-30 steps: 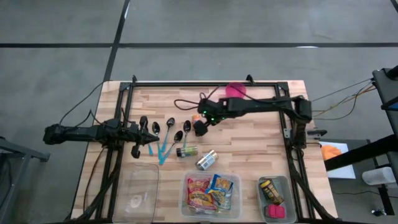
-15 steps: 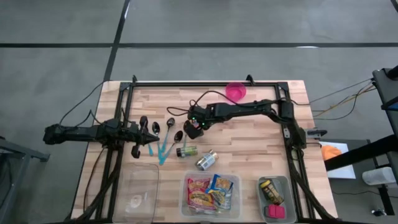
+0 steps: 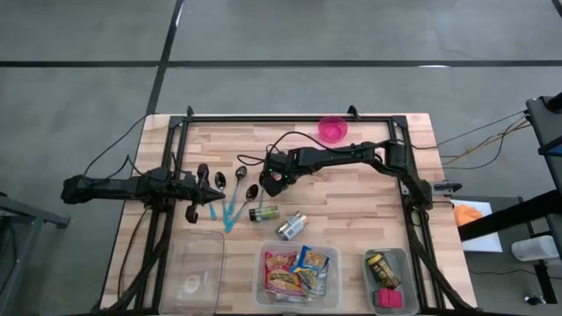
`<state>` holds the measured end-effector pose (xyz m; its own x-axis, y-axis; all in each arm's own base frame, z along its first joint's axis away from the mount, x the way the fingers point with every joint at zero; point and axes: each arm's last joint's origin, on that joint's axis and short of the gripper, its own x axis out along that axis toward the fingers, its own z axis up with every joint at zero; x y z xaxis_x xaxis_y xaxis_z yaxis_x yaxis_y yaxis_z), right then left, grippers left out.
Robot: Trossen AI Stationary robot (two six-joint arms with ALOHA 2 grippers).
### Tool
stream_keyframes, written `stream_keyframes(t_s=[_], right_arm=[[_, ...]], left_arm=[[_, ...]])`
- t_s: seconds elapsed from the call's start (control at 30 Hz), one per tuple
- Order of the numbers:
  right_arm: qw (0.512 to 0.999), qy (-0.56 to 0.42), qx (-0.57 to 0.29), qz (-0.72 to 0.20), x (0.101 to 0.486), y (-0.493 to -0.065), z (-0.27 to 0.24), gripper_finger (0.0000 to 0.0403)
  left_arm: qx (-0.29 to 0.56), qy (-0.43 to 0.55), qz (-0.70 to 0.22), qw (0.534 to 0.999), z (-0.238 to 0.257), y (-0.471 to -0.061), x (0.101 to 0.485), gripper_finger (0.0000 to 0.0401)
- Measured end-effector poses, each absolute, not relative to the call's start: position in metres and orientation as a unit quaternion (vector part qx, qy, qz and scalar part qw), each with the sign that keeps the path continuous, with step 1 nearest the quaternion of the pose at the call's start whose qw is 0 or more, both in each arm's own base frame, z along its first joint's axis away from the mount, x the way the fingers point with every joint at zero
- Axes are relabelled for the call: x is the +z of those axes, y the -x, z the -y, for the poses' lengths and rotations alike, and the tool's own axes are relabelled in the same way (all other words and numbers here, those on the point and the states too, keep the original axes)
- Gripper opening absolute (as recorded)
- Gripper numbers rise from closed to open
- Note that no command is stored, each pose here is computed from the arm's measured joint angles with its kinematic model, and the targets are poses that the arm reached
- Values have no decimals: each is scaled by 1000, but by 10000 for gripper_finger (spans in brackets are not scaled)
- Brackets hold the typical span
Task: Pick & Place Food Item
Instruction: Put the orange seasoning bottle into the gray bin
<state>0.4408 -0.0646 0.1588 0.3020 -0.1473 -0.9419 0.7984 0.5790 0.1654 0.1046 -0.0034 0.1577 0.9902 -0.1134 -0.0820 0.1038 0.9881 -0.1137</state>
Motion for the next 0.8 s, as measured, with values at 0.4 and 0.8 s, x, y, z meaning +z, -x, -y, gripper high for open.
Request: stream_keyframes(t_s=[0.4, 0.8], right_arm=[[736, -283, -319, -526, 156, -435, 67, 340], [741, -277, -310, -528, 156, -436, 66, 211]], left_arm=[[-54, 55, -44, 996, 3, -105, 158, 0], [-55, 55, -44, 996, 3, -105, 158, 0]])
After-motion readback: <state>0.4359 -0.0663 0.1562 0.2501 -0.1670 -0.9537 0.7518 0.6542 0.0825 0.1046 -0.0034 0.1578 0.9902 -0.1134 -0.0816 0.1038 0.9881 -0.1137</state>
